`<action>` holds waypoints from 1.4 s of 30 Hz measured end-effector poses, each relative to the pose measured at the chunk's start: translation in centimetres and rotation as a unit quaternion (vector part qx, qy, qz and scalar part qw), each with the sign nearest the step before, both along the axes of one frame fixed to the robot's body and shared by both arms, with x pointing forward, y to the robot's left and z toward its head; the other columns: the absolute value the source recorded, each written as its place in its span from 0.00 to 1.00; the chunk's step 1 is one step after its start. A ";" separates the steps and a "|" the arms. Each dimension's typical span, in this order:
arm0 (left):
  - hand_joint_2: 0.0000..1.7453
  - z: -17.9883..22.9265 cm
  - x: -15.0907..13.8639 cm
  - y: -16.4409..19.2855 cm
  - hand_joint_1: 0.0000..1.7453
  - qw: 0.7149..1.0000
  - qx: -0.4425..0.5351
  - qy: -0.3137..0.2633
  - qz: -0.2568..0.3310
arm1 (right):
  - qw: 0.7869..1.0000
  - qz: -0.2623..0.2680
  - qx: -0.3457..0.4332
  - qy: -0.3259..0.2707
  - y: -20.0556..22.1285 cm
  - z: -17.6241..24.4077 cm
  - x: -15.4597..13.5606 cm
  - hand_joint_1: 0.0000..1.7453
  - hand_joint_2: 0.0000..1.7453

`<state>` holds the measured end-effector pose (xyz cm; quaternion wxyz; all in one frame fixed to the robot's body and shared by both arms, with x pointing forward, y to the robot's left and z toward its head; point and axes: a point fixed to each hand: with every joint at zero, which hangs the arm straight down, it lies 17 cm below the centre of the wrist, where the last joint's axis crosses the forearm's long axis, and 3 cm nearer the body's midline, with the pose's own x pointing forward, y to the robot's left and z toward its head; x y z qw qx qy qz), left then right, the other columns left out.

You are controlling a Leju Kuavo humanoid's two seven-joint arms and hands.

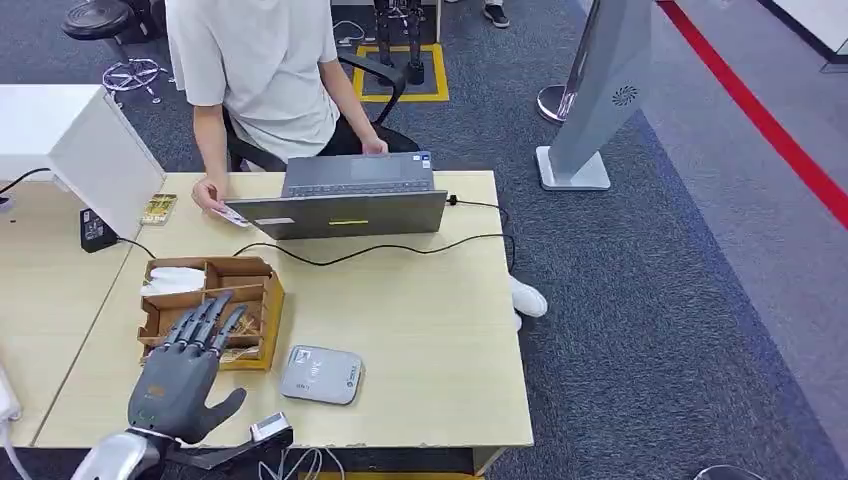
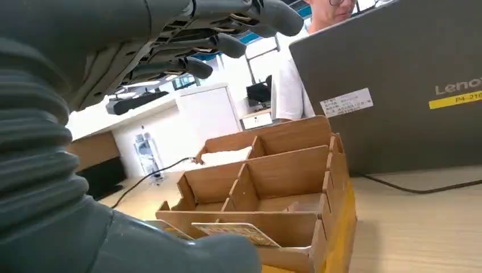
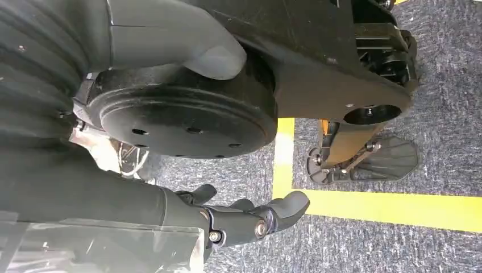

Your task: Pass the card to the sensor for recognition and then transmit it.

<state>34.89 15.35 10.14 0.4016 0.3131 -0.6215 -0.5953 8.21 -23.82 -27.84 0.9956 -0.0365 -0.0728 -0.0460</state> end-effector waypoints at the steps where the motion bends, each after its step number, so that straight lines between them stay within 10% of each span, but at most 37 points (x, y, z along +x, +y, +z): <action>1: 1.00 0.0 0.0 0.0 0.00 1.000 0.000 0.000 0.000 | 1.000 0.000 0.000 0.000 0.0 0.0 0.0 0.00 1.00; 42: 1.00 -5.4 2.9 4.2 0.00 0.990 0.008 0.065 0.128 | 1.000 0.024 -0.010 0.004 -0.2 0.0 0.1 0.00 1.00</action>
